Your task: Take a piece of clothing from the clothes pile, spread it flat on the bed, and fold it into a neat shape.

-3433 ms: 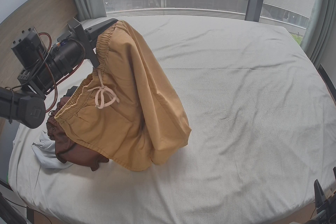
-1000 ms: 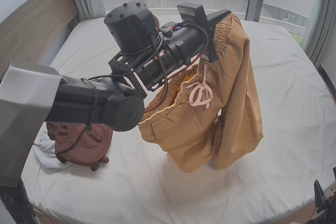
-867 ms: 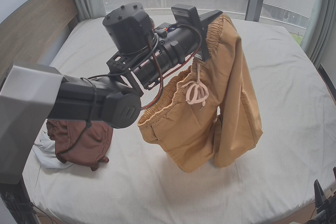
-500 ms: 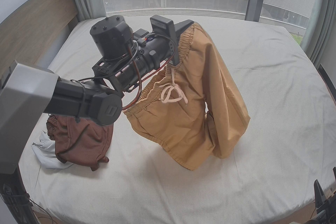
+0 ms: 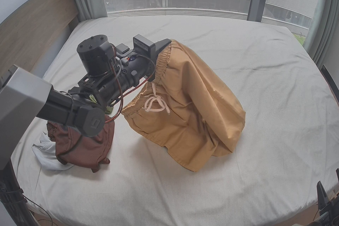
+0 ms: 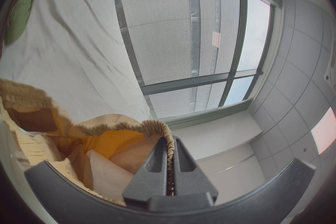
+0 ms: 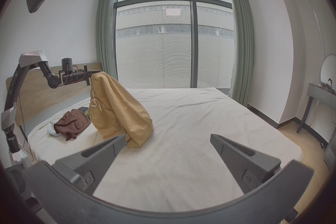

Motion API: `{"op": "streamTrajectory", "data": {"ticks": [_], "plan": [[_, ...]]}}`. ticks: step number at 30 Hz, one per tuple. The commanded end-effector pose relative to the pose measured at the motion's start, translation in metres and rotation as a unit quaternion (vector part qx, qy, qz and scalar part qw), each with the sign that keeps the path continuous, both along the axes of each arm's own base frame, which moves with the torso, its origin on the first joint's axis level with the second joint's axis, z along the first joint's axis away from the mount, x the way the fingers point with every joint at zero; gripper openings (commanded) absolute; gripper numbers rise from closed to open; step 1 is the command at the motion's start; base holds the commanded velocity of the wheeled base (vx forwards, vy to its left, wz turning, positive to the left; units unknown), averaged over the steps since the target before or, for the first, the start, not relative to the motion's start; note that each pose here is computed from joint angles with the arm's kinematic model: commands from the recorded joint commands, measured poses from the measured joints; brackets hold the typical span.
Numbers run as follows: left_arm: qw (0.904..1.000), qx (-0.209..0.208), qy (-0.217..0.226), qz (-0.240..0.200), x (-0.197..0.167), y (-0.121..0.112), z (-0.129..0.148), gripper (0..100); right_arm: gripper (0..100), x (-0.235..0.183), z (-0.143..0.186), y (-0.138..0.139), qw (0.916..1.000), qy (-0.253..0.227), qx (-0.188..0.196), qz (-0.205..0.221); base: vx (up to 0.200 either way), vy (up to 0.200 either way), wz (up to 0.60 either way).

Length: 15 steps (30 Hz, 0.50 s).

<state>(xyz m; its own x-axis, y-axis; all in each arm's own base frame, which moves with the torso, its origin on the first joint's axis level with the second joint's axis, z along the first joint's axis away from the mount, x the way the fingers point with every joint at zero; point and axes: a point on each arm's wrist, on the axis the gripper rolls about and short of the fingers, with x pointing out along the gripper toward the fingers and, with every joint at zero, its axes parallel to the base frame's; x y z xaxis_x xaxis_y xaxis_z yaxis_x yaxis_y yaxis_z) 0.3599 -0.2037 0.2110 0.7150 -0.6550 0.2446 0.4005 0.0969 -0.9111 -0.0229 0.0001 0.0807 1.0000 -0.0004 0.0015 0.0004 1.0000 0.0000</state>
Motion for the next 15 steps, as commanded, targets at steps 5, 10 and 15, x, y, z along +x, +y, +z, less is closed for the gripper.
{"op": "streamTrajectory", "data": {"ticks": [5,10,15], "plan": [[0.9977,0.056,0.001,0.037,-0.006,0.030,-0.012,0,100,0.000,-0.005,0.000,1.0000,0.003,0.000,-0.001,0.000,0.000,0.00],[0.9974,0.057,0.001,0.044,-0.010,0.038,-0.010,0,100,0.000,-0.005,0.000,1.0000,0.003,0.000,-0.001,0.000,0.000,0.00],[0.9975,0.062,0.001,0.035,-0.023,0.056,-0.005,0,100,0.000,-0.005,0.000,1.0000,0.003,0.000,-0.001,0.000,0.000,0.00]]}}
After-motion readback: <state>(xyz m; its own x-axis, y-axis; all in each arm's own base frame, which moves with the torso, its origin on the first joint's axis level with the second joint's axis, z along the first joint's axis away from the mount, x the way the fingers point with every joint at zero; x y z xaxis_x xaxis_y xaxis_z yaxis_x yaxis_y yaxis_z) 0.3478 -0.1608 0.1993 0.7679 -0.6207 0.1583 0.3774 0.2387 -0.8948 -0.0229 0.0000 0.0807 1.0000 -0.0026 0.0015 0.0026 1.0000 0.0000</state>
